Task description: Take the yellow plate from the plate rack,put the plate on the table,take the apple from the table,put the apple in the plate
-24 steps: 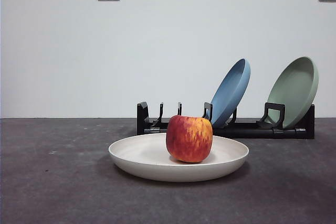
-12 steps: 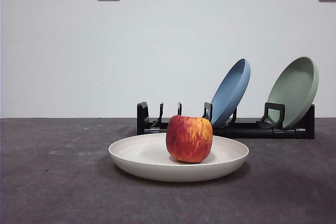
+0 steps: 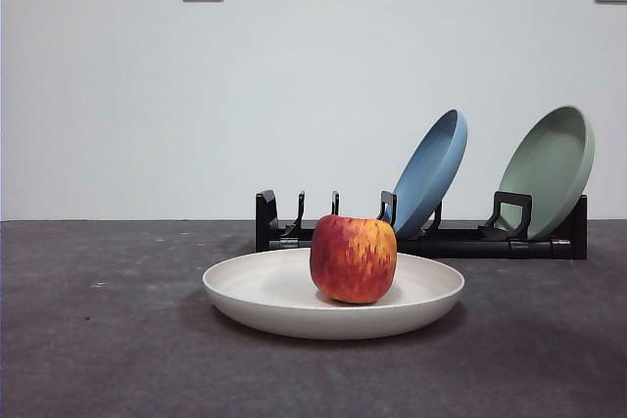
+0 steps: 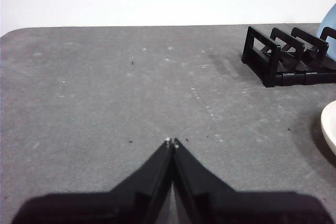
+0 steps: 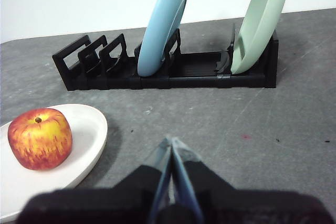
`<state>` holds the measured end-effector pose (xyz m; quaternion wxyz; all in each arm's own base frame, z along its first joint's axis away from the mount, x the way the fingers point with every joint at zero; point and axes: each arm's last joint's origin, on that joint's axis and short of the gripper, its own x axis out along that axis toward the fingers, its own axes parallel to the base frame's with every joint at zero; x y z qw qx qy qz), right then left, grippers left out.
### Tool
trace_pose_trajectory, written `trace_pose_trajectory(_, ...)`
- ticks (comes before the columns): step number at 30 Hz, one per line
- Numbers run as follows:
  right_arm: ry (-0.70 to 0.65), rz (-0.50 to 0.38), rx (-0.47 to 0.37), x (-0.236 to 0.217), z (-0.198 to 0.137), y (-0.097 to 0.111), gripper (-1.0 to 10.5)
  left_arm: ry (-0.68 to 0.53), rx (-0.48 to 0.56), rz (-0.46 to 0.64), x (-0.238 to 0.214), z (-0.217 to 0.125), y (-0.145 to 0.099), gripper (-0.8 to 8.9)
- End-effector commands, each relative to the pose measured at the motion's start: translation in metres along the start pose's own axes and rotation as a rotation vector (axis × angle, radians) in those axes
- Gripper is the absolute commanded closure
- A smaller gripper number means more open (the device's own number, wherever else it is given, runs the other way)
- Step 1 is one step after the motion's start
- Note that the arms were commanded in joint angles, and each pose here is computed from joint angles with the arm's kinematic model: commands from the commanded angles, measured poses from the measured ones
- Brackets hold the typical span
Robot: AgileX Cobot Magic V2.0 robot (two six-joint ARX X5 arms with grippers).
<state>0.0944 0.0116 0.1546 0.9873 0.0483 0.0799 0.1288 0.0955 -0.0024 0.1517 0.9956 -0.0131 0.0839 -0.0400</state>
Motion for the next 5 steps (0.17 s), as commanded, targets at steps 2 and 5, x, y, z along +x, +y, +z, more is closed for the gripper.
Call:
trace_pose_trajectory(2,0.012,-0.002,0.012,0.0013,-0.0047,-0.0006,9.5,0.008,-0.008,0.003,0.0012,-0.004,0.0004,8.17)
trace_pose_trajectory(5,0.012,-0.002,0.012,0.0013,-0.0047,-0.0006,9.5,0.008,-0.008,0.003,0.0012,-0.004,0.0004,8.17)
